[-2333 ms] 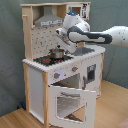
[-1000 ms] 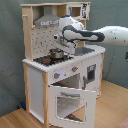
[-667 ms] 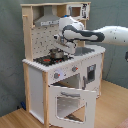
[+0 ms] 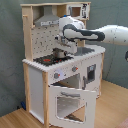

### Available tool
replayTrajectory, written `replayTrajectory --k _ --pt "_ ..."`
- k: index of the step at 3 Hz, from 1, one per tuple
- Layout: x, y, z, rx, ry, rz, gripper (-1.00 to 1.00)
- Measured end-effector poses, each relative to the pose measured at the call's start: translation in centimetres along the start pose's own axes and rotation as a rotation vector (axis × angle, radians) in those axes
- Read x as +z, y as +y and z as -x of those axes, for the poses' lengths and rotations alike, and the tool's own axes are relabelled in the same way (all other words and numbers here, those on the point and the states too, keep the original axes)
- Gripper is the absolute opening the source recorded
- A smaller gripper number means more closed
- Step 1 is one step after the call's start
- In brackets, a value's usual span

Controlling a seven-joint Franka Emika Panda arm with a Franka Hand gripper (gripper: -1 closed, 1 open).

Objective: Play with the kitchen

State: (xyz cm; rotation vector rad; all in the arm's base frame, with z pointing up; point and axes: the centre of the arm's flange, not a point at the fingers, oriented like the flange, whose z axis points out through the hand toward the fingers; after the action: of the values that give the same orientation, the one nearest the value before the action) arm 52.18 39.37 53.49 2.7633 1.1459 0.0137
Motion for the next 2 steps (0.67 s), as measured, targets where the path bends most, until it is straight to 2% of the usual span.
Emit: replayTrajectory --k 1,2 --pt "-2.3 2.4 2.0 0.029 -0.013 0.005 -1.0" --pt "-2.0 5.9 4.5 0.058 -0.045 -0.008 -1.0"
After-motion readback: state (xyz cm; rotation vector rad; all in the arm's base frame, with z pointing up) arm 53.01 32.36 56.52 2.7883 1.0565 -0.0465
